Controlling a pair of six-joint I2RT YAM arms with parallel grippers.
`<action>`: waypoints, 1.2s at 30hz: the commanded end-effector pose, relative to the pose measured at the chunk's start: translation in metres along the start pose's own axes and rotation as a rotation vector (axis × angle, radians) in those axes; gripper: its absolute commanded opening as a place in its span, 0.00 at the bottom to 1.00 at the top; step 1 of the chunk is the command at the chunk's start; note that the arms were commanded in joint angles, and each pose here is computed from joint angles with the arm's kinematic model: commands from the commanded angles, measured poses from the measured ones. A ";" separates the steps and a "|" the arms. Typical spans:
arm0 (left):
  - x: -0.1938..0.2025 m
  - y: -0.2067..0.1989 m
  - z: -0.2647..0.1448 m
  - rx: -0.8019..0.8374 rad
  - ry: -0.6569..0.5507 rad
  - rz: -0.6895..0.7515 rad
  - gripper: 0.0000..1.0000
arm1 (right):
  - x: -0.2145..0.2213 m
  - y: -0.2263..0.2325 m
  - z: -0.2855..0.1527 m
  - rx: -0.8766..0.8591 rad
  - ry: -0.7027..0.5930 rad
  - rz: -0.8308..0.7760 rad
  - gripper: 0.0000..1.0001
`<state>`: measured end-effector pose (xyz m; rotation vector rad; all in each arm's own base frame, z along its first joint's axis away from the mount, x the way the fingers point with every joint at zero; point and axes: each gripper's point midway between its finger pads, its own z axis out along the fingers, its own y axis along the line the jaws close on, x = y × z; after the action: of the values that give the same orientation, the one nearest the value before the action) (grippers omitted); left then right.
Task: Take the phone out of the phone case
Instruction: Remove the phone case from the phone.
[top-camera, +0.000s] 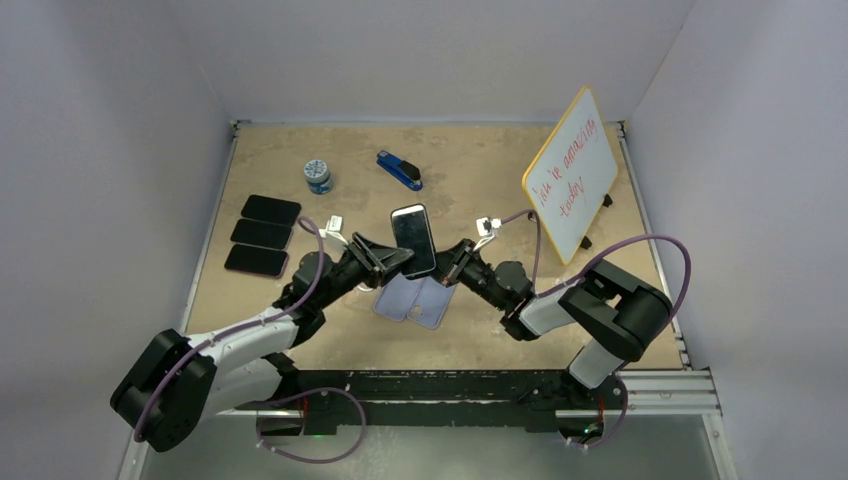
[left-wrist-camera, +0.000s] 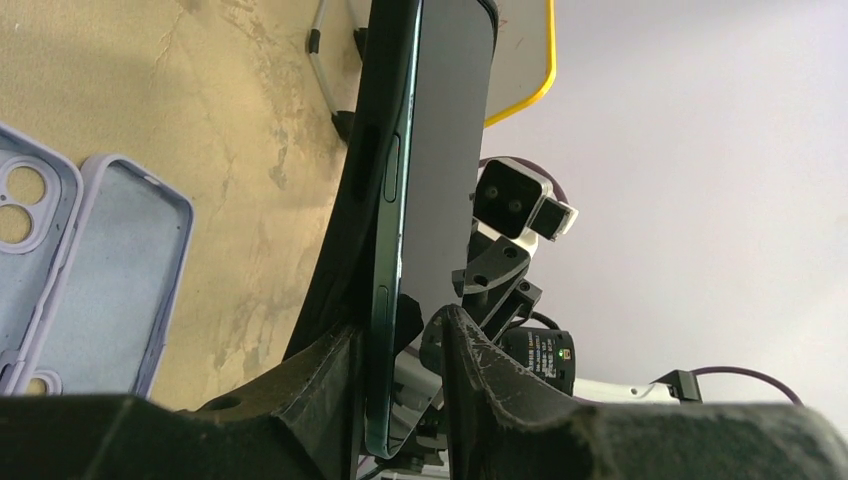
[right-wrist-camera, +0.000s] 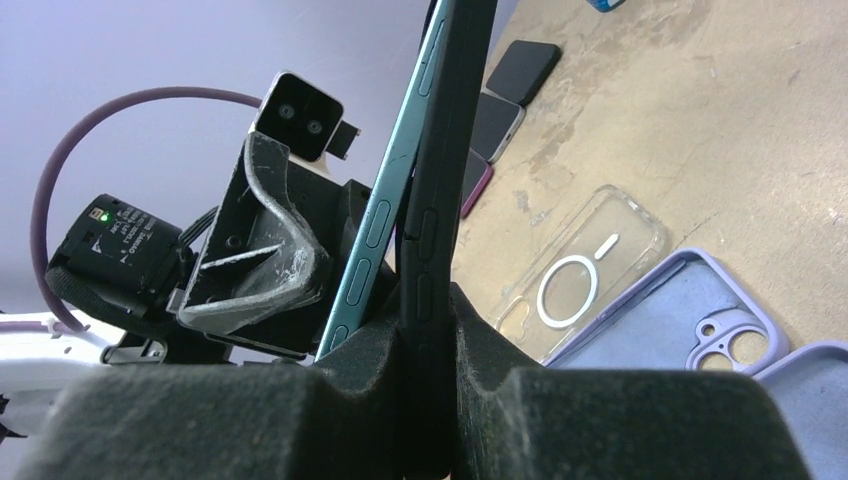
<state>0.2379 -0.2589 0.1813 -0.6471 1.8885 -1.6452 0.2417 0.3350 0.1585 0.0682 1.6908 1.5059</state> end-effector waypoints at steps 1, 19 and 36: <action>-0.006 -0.045 0.003 0.165 -0.037 0.004 0.32 | -0.053 0.099 -0.014 -0.386 -0.227 -0.078 0.00; 0.001 -0.054 -0.009 0.225 -0.036 0.000 0.00 | -0.062 0.079 -0.019 -0.288 -0.302 -0.111 0.00; 0.024 -0.025 -0.044 0.146 0.024 0.054 0.00 | -0.100 0.054 -0.021 -0.149 -0.442 -0.174 0.00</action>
<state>0.2009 -0.2505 0.2111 -0.5504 1.7750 -1.7377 0.2668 0.3050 0.1628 0.1304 1.5963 1.2973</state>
